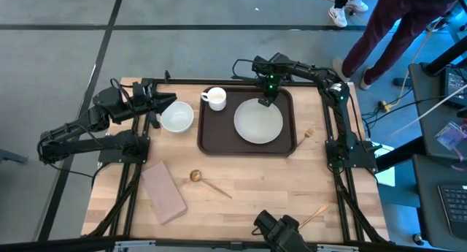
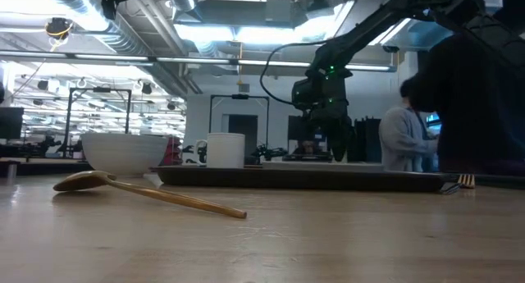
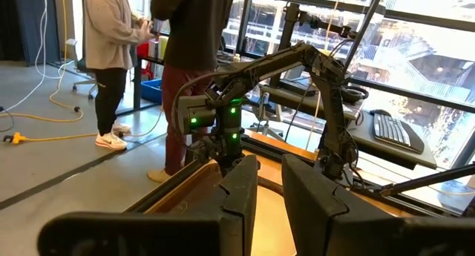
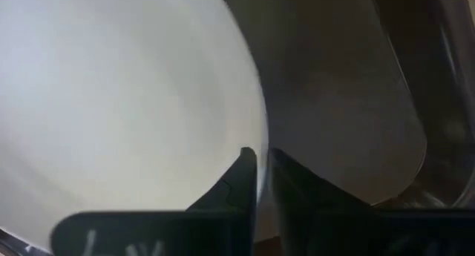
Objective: Set up tray
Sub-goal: Put the gray plate on the brown serving tray to the bottom right of white mug, then put the white bowl on the gray plate
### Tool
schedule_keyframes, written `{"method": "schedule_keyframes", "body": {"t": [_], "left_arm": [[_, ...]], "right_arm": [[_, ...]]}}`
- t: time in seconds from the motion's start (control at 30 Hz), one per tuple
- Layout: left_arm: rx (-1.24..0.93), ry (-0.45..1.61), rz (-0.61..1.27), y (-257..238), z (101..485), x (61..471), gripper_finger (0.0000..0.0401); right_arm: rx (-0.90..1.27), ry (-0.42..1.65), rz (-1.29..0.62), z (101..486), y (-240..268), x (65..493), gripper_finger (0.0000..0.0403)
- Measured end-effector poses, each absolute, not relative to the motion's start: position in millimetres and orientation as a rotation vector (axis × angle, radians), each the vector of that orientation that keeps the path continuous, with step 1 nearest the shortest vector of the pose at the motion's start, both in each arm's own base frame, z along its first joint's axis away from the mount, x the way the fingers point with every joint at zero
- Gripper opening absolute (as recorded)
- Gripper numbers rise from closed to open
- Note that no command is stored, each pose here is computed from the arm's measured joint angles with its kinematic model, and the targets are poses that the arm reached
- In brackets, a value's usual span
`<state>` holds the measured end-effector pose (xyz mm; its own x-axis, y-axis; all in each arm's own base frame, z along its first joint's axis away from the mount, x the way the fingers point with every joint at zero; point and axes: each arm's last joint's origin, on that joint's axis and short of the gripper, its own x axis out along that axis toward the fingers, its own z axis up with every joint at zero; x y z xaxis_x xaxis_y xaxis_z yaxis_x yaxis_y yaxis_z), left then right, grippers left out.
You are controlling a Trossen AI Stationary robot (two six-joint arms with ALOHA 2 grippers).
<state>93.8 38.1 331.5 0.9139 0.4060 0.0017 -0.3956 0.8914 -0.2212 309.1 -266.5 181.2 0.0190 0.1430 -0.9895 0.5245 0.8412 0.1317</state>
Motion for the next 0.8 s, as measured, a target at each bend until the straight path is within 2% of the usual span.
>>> {"method": "schedule_keyframes", "body": {"t": [0.23,0.4,0.67,0.8], "left_arm": [[-0.217,-0.048,0.417,38,332,94,0.0059],[-0.138,-0.031,0.416,38,332,94,0.0057],[-0.031,0.013,0.41,40,330,99,0.006],[-0.017,0.023,0.389,40,329,100,0.0059]], "right_arm": [[0.511,1.573,-0.371,181,-268,308,0.0097],[0.456,1.579,-0.428,191,-268,305,0.0107],[0.433,1.394,-0.523,260,-249,292,0.0108],[0.405,1.253,-0.488,303,-220,290,0.0108]]}}
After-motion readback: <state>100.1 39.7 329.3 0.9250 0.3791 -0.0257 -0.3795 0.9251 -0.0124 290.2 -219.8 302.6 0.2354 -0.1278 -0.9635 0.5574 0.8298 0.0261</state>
